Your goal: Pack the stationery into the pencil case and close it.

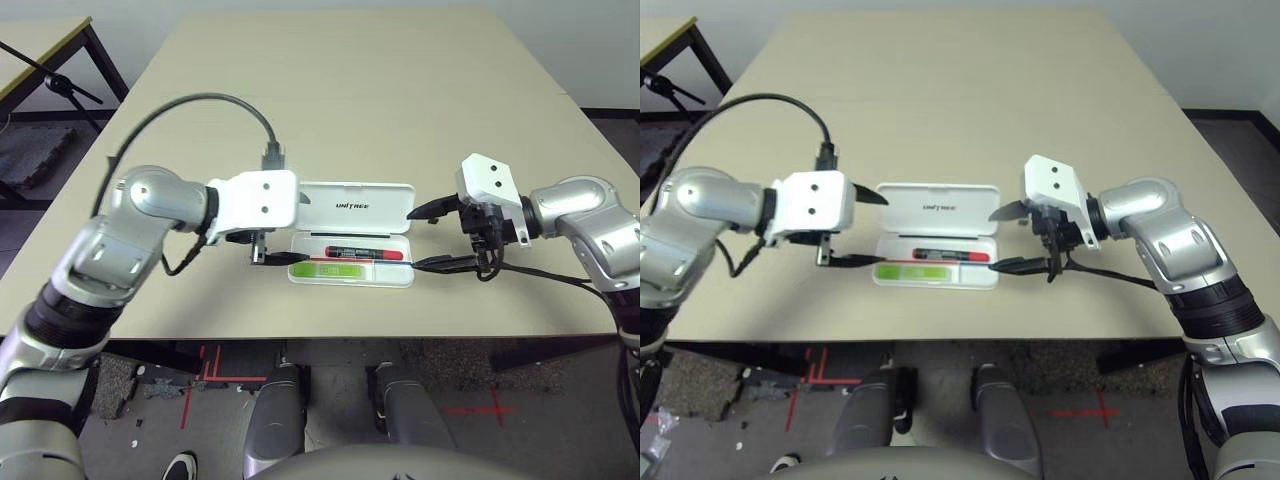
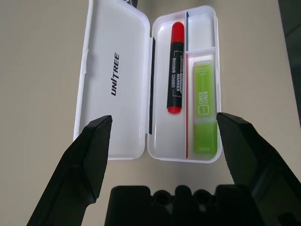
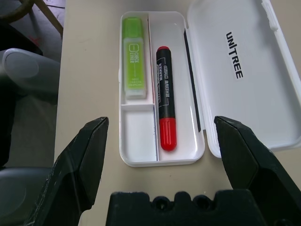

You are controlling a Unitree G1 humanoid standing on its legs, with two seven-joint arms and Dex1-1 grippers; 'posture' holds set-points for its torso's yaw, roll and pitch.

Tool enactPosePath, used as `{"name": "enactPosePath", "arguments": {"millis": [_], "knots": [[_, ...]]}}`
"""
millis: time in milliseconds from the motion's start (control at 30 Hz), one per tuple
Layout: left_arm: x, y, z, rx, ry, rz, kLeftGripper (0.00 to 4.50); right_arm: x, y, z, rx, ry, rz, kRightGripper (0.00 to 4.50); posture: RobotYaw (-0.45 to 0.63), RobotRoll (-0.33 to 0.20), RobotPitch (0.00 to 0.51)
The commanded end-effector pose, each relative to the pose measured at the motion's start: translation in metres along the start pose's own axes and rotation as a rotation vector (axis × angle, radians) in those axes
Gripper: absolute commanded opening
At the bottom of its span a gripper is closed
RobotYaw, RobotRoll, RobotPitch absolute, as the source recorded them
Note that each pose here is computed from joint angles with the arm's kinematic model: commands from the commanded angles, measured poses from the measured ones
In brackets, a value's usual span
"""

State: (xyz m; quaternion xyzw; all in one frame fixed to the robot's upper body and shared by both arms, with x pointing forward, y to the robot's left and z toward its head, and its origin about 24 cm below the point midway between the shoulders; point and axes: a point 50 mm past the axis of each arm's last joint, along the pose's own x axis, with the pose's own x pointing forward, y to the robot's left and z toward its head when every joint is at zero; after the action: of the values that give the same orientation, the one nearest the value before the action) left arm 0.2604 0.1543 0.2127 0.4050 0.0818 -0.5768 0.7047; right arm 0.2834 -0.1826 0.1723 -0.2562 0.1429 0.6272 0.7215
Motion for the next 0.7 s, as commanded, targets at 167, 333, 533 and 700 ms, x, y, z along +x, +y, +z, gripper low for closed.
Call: {"name": "enactPosePath", "arguments": {"millis": [167,333,533,700], "knots": [[0.006,-0.005,-0.004,-0.027,0.004,0.0,4.48,-0.024,0.003,0.004,0.086,-0.002,-0.05,4.5,0.05,0.0,0.117],[0.009,-0.007,-0.01,-0.035,0.02,0.005,4.48,-0.052,0.001,0.015,0.207,-0.066,-0.208,4.5,0.03,0.0,0.115],[0.016,-0.005,-0.012,-0.033,0.009,-0.003,4.48,-0.06,-0.033,0.016,0.317,-0.185,-0.668,4.5,-0.01,0.0,0.111],[0.021,-0.001,-0.014,-0.02,0.0,-0.012,4.48,-0.049,-0.044,0.011,0.377,-0.236,-0.943,4.5,-0.03,0.0,0.106]]}}
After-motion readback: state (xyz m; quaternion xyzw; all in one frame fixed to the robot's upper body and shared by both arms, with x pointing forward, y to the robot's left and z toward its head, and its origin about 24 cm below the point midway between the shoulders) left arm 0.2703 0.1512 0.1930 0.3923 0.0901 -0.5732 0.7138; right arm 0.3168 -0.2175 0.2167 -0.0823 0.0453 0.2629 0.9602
